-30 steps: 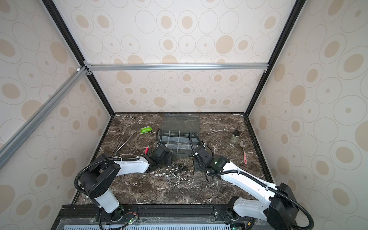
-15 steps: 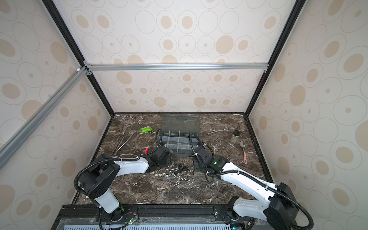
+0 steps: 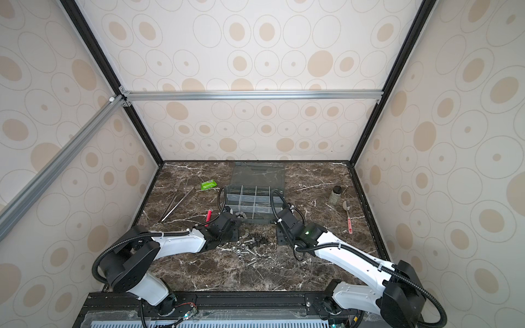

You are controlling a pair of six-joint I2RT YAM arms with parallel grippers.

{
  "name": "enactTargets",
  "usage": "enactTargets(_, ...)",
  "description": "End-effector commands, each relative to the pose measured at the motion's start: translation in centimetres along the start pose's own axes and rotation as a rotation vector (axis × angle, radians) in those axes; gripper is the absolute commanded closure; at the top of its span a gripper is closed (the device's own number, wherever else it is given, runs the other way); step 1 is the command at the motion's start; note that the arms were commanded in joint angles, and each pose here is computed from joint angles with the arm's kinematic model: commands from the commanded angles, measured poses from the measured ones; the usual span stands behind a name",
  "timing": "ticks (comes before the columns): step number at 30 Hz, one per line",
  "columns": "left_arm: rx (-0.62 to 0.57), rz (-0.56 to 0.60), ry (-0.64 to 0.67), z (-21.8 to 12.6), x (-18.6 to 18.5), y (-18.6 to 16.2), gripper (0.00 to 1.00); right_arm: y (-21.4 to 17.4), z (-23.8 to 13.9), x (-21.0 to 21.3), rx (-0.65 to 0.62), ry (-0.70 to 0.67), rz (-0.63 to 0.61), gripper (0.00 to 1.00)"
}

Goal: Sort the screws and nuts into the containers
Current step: 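Grasp a silver wing nut from the pile with the left gripper and lift, then lower the wing nut into the nearest box compartment and open left gripper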

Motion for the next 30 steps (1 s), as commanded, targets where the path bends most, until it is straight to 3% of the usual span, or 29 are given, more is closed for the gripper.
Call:
enactTargets(1,-0.012,0.031,-0.005,-1.5,0.1,0.2,0.87,-0.5,0.0,-0.5,0.008,-0.008,0.025,0.67)
enactTargets(13,-0.135,0.087,-0.121,-4.4,-3.8,5.8,0.86,-0.7,-0.3,-0.7,0.004,-0.008,0.033,0.67)
enactTargets(20,-0.155,0.102,-0.165,-2.7,-6.5,9.1,0.86,-1.0,-0.6,-0.9,0.007,-0.005,0.052,0.67)
enactTargets(30,-0.114,0.118,-0.161,0.5,-7.2,10.4,0.86,-1.5,-1.3,-1.8,-0.010,-0.024,0.075,0.67)
Point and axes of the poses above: each gripper's point midway between its finger pads, its own z axis out along the fingers, its own x axis along the line the jaws close on, y = z × x, the point moved 4 cm from there along -z, back along the fingers, and after that the axes turned 2 degrees about -z, right-handed, at the moved point
